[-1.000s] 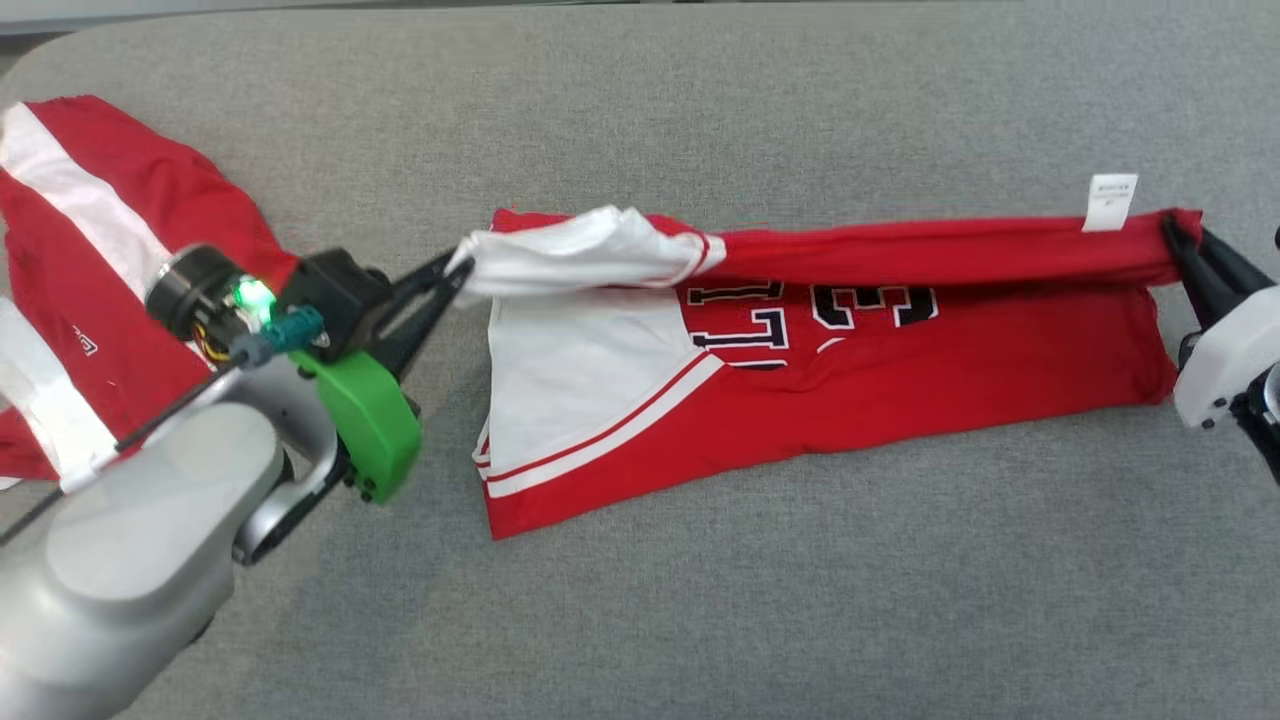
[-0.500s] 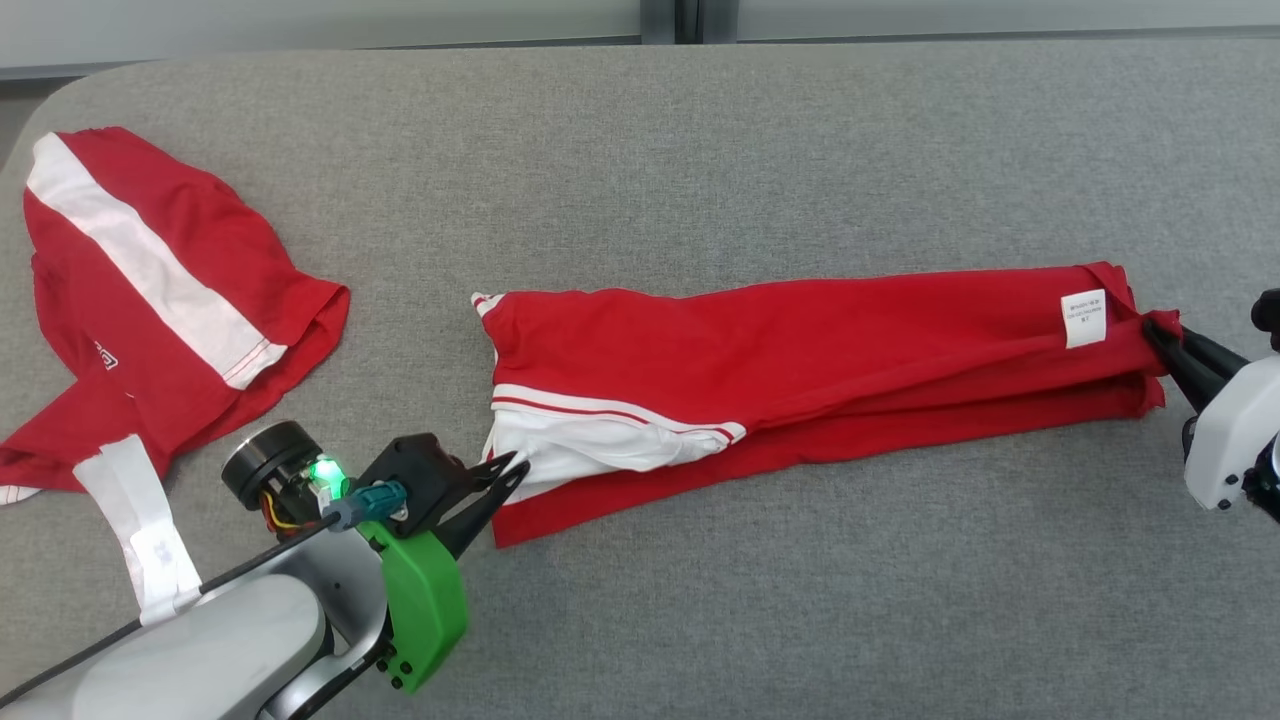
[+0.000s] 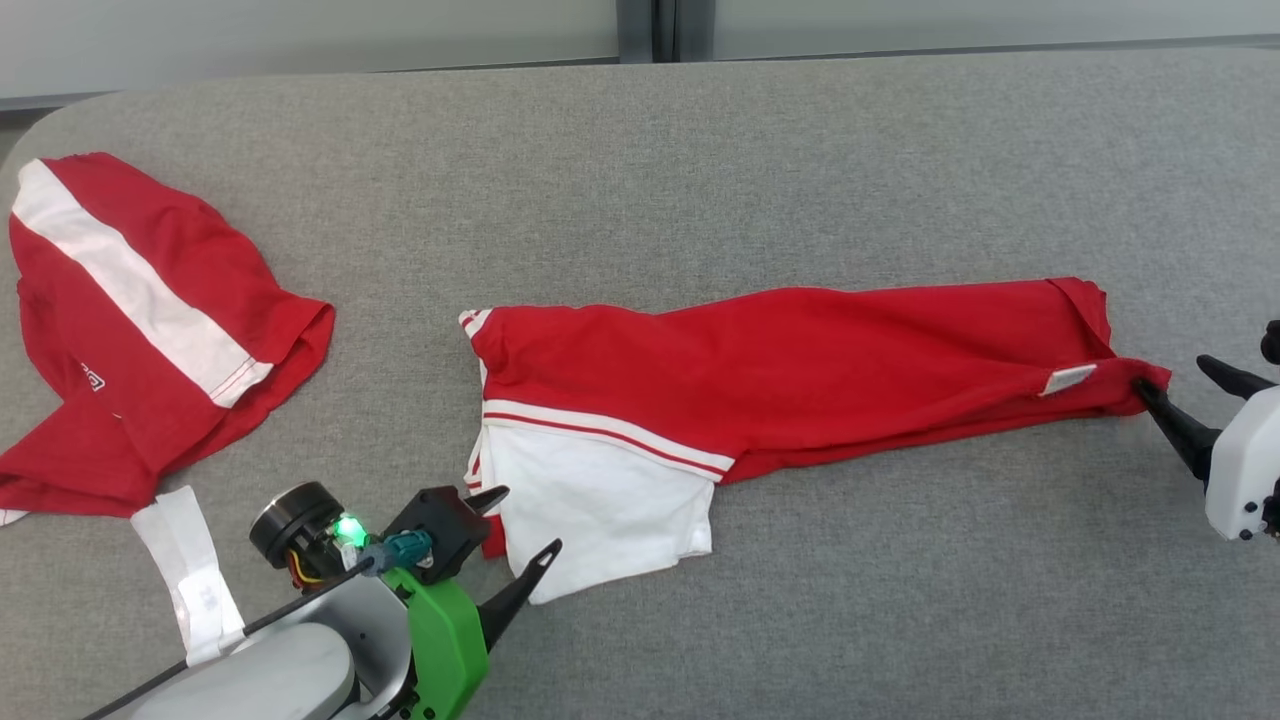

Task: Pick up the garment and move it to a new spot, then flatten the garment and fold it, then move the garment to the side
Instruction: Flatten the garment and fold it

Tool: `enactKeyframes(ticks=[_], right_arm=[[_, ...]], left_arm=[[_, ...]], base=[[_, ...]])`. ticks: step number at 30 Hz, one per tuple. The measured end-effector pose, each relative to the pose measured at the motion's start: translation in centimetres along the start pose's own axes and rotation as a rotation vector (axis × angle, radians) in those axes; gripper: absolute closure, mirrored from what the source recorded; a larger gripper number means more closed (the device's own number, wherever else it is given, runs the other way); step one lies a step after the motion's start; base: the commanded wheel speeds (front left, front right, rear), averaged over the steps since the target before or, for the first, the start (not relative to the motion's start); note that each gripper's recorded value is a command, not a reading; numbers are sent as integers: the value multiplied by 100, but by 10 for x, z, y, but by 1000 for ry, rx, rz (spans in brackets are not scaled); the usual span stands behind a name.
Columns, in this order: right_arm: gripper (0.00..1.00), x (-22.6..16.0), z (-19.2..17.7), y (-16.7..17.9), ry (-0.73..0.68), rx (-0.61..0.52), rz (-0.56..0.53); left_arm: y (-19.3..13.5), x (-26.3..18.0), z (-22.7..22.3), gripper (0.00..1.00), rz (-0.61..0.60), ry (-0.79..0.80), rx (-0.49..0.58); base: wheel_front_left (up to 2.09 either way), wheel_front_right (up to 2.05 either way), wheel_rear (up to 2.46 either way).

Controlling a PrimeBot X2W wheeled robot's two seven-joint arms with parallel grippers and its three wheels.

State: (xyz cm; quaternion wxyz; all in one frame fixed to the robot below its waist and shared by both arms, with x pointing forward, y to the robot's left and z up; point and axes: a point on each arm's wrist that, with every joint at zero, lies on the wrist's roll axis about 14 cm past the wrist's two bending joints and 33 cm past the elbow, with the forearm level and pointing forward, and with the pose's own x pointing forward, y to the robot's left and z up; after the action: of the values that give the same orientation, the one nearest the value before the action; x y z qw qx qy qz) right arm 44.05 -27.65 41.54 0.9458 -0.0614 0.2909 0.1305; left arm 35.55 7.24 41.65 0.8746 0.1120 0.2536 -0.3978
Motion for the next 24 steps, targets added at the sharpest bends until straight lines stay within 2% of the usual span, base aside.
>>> enactKeyframes(ticks=[5, 11, 14, 18, 24], right_arm=[[0, -7, 18, -7, -78, 21, -25], [0, -14, 58, -6, -249, 31, -34], [0, -16, 81, 4, -346, 50, -19], [0, -21, 105, 12, -438, 43, -9], [0, -39, 154, 23, -634, 63, 2]], left_arm=[[12, -3, 13, 0, 67, -70, -22], [49, -16, 60, 0, 247, -305, -85], [68, -26, 80, 0, 346, -419, -143], [76, -36, 88, 0, 418, -490, -217], [93, -63, 126, 0, 537, -681, -254]], base=[[0, 0, 0], [0, 0, 0], [0, 0, 0], [0, 0, 0], [0, 0, 0]])
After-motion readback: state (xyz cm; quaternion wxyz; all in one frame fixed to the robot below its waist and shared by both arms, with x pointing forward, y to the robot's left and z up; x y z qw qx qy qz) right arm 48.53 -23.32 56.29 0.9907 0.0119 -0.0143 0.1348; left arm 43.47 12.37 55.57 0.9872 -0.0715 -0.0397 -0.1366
